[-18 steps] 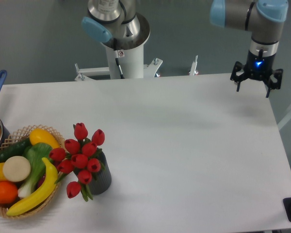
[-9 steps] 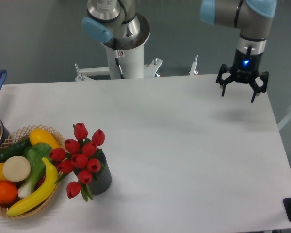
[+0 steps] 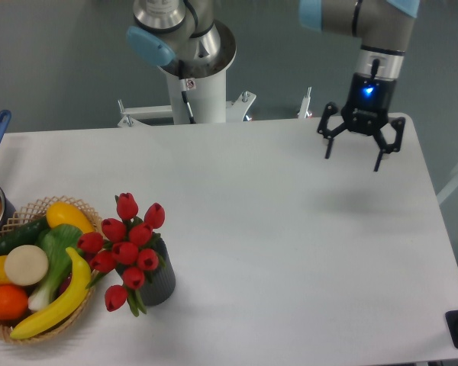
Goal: Pick up the flowers from the vase
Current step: 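Move the open gripper toward the red tulips in the grey vase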
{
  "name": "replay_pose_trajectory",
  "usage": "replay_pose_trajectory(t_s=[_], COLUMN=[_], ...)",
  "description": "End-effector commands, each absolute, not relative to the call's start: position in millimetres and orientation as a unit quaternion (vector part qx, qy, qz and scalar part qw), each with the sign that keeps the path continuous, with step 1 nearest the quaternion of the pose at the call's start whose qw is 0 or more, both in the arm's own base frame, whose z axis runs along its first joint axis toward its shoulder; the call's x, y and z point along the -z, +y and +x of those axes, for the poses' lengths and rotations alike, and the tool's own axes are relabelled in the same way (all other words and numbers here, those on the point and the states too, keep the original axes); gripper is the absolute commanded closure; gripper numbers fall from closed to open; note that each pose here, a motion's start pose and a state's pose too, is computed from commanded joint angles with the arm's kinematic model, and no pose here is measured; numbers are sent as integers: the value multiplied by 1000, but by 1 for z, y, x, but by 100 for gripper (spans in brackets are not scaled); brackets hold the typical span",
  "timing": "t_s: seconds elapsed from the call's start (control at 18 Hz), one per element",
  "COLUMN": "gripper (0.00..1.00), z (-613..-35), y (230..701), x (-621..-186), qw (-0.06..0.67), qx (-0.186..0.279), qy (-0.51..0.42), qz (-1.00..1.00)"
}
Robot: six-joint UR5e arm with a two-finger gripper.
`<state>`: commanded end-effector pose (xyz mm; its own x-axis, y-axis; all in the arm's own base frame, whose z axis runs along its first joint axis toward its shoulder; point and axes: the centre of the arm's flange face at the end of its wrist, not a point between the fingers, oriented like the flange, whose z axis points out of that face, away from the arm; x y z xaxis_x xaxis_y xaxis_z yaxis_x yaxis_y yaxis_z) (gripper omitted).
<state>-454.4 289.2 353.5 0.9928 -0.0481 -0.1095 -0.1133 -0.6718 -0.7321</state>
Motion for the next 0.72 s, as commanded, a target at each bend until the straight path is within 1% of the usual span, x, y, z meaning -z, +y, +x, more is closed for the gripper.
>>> replay_pose_trajectory(t_s=[0.22, 0.44, 0.61, 0.72], gripper=[0, 0, 0, 0], z=[-420, -393, -378, -367], y=[343, 385, 406, 416], x=[-350, -345, -350, -356], qw=[417, 434, 499, 528], qx=[8, 44, 88, 107], qy=[62, 97, 108, 117], qz=[-907, -894, -856, -834])
